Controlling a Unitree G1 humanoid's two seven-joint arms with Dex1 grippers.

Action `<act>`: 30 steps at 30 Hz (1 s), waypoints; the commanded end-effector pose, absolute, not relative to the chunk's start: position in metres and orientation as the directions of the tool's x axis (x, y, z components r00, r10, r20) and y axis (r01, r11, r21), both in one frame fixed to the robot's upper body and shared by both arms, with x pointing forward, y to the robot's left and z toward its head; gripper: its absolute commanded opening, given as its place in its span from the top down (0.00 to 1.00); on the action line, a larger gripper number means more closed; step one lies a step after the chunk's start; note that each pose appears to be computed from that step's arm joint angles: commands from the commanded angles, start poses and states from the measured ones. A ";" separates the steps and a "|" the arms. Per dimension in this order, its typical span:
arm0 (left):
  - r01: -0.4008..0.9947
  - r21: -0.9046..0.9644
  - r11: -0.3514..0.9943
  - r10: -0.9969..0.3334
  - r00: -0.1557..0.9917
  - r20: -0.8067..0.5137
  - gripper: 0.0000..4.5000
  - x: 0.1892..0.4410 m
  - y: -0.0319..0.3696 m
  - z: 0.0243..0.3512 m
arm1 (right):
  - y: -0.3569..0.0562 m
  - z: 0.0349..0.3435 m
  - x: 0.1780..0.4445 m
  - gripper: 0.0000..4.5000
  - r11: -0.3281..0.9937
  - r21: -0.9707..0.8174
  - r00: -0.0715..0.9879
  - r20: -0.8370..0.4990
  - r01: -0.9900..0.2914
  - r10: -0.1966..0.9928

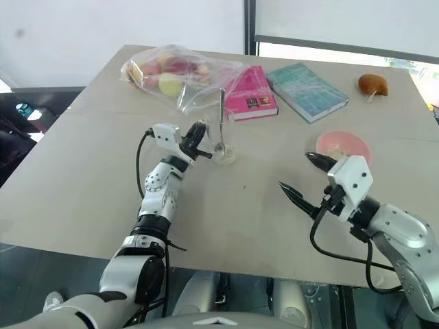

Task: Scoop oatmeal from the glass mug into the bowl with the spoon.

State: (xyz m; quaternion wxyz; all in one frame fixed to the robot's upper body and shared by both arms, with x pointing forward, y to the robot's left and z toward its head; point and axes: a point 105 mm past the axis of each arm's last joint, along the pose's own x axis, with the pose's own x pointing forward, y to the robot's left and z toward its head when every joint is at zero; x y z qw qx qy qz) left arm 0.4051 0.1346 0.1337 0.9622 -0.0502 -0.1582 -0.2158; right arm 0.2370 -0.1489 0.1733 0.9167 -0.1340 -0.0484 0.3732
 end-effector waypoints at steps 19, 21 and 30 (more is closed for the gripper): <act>0.560 0.076 0.825 -0.563 0.803 0.196 0.21 0.365 0.180 0.120 | -0.162 0.159 0.212 0.00 0.686 -0.310 0.733 -0.061 -0.659 0.677; 0.605 0.092 0.791 -0.611 0.772 0.174 0.21 0.353 0.185 0.121 | -0.167 0.155 0.208 0.00 0.697 -0.297 0.744 -0.077 -0.653 0.664; 0.843 0.142 0.520 -0.846 0.531 -0.055 0.21 0.275 0.172 0.118 | -0.226 0.116 0.205 0.00 0.823 -0.301 0.876 -0.163 -0.482 0.453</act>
